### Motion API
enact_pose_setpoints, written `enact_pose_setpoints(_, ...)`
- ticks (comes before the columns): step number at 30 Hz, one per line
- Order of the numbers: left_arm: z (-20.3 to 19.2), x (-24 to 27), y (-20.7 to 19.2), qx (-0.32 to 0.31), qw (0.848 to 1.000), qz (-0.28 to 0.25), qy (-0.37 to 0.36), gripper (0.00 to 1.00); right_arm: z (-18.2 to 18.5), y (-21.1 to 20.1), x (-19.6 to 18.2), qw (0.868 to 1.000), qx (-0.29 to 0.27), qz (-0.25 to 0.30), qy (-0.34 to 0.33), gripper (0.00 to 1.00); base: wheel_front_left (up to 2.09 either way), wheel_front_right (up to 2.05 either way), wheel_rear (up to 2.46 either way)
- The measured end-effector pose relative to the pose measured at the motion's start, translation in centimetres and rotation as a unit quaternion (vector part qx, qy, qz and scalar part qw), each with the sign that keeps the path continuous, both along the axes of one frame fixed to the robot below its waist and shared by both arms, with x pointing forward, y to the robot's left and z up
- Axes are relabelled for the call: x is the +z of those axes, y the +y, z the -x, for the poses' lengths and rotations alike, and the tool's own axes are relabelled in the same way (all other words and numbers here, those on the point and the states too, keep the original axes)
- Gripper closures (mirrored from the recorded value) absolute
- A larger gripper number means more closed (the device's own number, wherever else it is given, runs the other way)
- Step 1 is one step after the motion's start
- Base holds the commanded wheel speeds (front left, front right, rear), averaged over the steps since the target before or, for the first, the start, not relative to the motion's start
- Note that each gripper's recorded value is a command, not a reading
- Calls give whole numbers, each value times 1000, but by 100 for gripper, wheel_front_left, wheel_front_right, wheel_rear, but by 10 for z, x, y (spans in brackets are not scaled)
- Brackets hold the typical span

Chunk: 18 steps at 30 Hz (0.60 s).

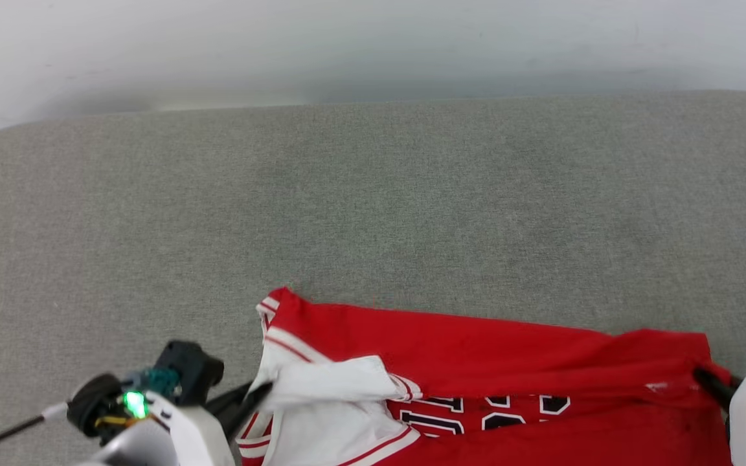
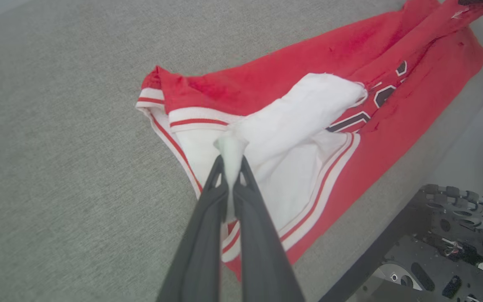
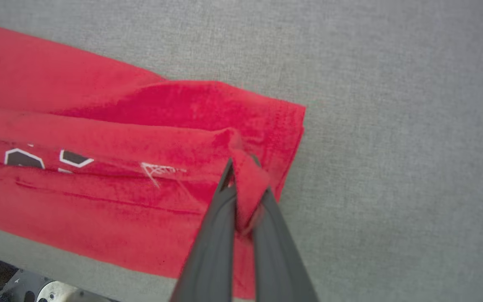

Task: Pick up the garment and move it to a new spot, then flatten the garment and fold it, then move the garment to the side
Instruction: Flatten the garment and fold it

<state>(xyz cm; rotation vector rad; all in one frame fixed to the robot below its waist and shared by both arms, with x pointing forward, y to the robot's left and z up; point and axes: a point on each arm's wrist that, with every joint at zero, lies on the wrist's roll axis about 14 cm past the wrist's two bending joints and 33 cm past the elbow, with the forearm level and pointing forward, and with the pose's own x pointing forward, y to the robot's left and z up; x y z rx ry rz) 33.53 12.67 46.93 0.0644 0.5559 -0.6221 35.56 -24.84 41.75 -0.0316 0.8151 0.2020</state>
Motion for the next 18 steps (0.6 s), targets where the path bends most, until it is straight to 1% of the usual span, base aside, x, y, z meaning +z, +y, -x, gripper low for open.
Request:
enact_pose_setpoints(1, 0, 0, 0, 0, 1000, 0, 0, 100, 0, 0, 0, 1000, 0, 0, 0, 100, 0, 0, 0)
enact_pose_setpoints(2, 10, -11, 1, 0, 1000, -2, 13, 100, 8, -1, -5, 1000, 5, 9, 10, 100, 0, 0, 0)
enact_pose_setpoints(5, 20, -26, -2, 3, 1000, 3, 30, 100, 16, 1, -12, 1000, 12, 15, 20, 100, 0, 0, 0)
enact_pose_setpoints(9, 27, -43, 1, -6, 999, -18, 34, 100, 22, 0, -19, 998, 30, 36, 31, 100, 0, 0, 0)
enact_pose_setpoints(11, 30, -50, -2, -6, 999, -15, 40, 100, 23, -3, -22, 997, 40, 51, 36, 100, 0, 0, 0)
enact_pose_setpoints(15, 37, -61, -7, -12, 998, -10, 53, 100, 27, -4, -29, 996, 50, 61, 45, 100, 0, 0, 0)
enact_pose_setpoints(18, 41, -71, -4, -25, 998, -30, 56, 100, 30, -7, -34, 994, 65, 78, 51, 100, 0, 0, 0)
